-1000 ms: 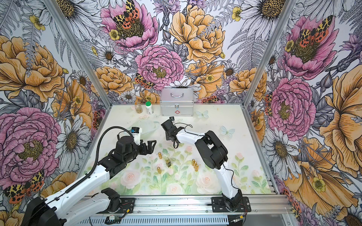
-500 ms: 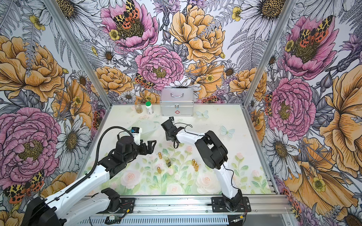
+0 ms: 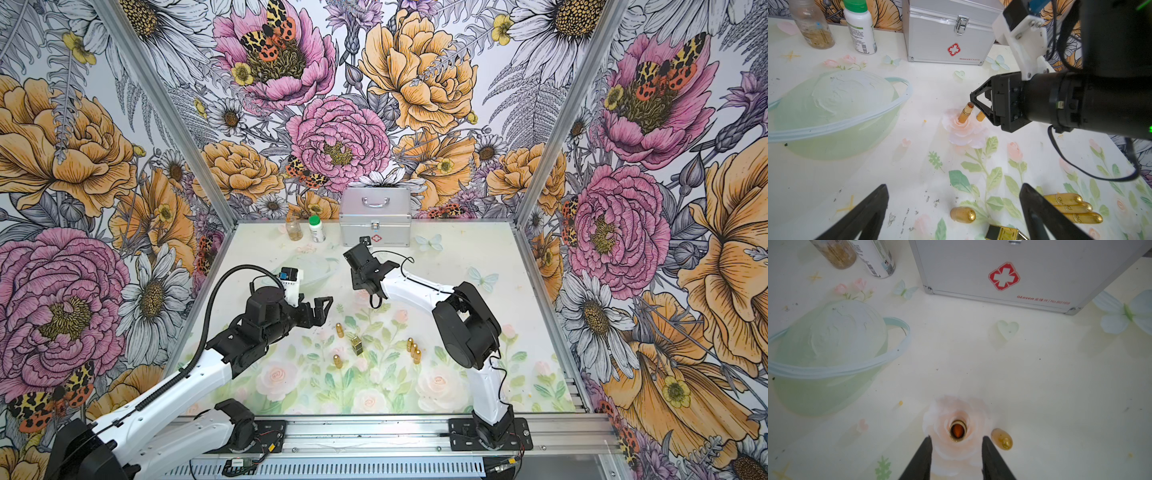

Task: Open the lipstick cap
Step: Place the lipstick at the center of the board, then pick up the lipstick at the center of the board.

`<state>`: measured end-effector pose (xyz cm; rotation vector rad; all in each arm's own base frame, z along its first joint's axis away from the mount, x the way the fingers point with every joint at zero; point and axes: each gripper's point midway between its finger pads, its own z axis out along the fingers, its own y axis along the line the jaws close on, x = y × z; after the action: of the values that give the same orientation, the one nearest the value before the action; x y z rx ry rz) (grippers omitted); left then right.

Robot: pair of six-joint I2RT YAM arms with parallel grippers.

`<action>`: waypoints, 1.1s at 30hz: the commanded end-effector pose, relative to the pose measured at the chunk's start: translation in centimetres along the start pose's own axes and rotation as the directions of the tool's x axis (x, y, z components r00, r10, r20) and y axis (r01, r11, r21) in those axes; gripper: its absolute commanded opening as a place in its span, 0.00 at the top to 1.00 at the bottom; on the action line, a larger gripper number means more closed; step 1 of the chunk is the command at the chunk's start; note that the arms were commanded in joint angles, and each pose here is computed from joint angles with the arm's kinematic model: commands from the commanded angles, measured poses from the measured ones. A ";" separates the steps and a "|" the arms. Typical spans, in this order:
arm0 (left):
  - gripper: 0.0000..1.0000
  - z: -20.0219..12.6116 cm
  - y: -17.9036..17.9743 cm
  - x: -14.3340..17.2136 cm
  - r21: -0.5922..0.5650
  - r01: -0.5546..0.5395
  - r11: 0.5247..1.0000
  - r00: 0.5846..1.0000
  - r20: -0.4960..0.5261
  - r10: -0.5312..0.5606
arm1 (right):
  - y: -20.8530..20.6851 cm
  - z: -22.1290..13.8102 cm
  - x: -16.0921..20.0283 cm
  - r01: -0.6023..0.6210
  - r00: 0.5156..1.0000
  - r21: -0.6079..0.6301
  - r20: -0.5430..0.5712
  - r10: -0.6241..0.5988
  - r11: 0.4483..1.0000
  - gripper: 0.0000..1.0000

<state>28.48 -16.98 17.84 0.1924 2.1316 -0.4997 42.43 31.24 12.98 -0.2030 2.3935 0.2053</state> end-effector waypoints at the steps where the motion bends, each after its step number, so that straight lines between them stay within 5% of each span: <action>1: 0.01 -0.3 -1.4 -1.1 0.007 -0.081 0.997 0.997 0.011 0.081 | -1.3 -4.0 -0.7 0.004 1.000 -0.010 -0.028 -0.005 1.000 0.56; 13: 0.01 -0.8 -6.4 1.1 0.113 -0.203 0.973 0.977 -0.035 0.208 | -5.9 -12.3 6.3 0.009 0.944 -0.029 -0.331 -0.018 1.000 0.48; 26: 0.01 -3.9 -4.0 2.9 0.016 -0.059 0.998 0.995 -0.075 0.060 | 4.1 -13.5 11.9 -0.034 0.894 -0.244 -0.441 -0.079 0.969 0.43; 33: 0.01 -5.2 -2.1 3.6 -0.050 -0.032 0.998 0.996 -0.083 0.028 | 7.0 -12.2 14.8 -0.022 0.869 -0.227 -0.487 -0.093 0.974 0.39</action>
<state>22.17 -18.45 19.37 0.2719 2.1729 -0.4936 21.52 32.97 12.15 -0.5229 2.8869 0.4223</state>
